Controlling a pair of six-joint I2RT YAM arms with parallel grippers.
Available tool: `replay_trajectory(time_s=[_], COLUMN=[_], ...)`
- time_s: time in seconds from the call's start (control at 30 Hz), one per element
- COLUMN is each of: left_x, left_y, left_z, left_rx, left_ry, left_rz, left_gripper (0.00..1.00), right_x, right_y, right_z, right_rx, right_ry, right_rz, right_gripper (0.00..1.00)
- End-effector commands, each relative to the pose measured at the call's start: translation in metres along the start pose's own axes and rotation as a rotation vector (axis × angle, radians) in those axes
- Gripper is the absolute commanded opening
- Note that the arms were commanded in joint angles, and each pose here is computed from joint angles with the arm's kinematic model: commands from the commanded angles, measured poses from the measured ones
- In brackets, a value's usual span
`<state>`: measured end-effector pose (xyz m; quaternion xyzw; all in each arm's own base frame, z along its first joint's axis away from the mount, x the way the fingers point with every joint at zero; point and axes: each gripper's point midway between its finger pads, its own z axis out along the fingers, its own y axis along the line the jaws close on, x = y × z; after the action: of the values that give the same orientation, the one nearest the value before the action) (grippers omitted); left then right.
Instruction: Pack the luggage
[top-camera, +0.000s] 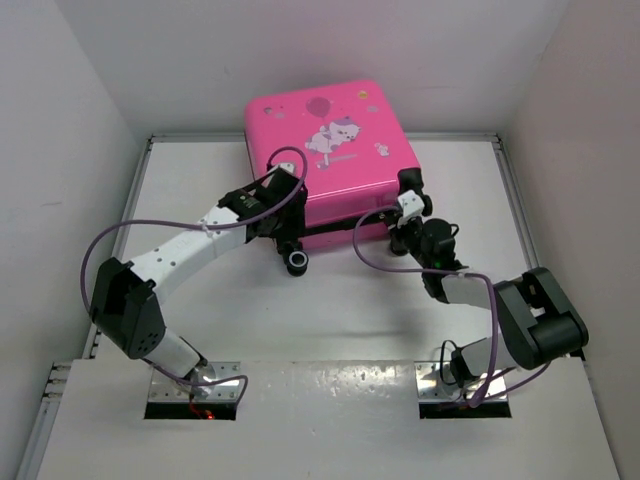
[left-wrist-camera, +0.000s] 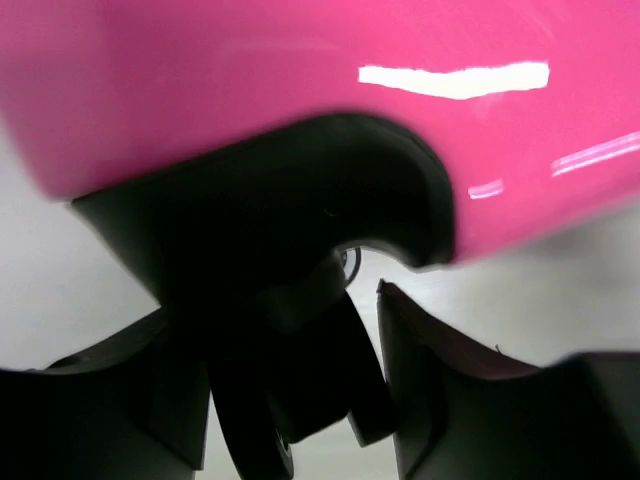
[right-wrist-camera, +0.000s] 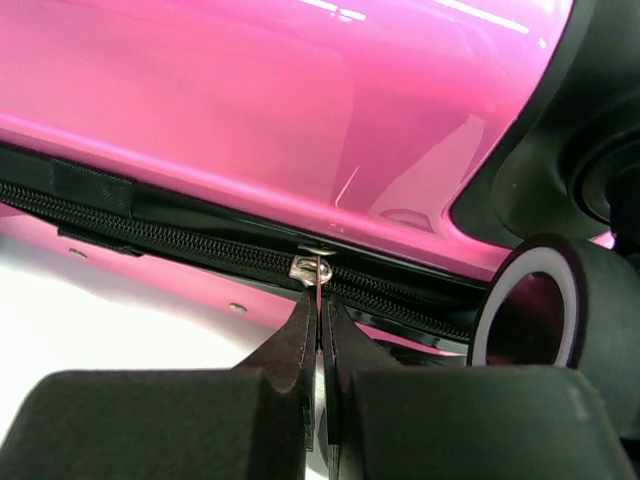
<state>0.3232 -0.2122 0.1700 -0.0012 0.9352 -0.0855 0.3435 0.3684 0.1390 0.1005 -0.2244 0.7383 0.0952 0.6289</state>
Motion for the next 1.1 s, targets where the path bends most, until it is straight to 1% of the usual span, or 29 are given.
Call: replay_trajectory(time_s=[0.0,0.03,0.07,0.1,0.2,0.23,0.27,0.33,0.5,0.83,1.0,1.07], left_x=[-0.008,-0.006,-0.005,-0.006,-0.004,-0.002,-0.003,-0.002,-0.005,-0.015,-0.014,-0.012], left_y=[0.014,0.021,0.02,0.021,0.026,0.031,0.037,0.046,0.058,0.106,0.122,0.134], left_z=[-0.008,-0.004,-0.005,-0.004,-0.001,0.001,0.001,0.004,0.004,0.014,0.015,0.016], left_rx=[-0.04,-0.056,-0.049,-0.056,-0.072,-0.084,-0.098,-0.116,-0.154,-0.268,-0.294,-0.314], left_ry=[-0.01,-0.002,0.003,-0.002,0.011,0.017,0.023,0.027,0.021,0.016,0.028,0.041], left_rz=[-0.037,-0.045,-0.045,-0.045,-0.058,-0.063,-0.073,-0.087,-0.09,-0.162,-0.139,-0.123], left_gripper=[0.48,0.36,0.29,0.19,0.08,0.02,0.0,0.0,0.0,0.0,0.0,0.0], right_x=[-0.011,-0.009,-0.009,-0.007,-0.002,-0.002,0.003,0.003,0.021,0.052,0.062,0.057], right_y=[-0.017,-0.022,-0.023,-0.026,-0.03,-0.034,-0.035,-0.035,-0.045,-0.079,-0.1,-0.106], right_z=[0.004,0.003,0.002,0.0,-0.002,-0.004,-0.005,-0.008,-0.021,-0.057,-0.065,-0.062], right_rx=[0.057,0.074,0.079,0.092,0.12,0.138,0.143,0.145,0.212,0.407,0.485,0.496], right_ry=[-0.004,0.003,0.0,0.0,0.006,0.005,0.017,0.015,0.075,0.151,0.167,0.153], right_rz=[0.023,0.025,0.025,0.026,0.071,0.084,0.093,0.108,0.137,0.208,0.283,0.302], right_gripper=[0.0,0.0,0.0,0.0,0.0,0.0,0.0,0.0,0.0,0.0,0.0,0.0])
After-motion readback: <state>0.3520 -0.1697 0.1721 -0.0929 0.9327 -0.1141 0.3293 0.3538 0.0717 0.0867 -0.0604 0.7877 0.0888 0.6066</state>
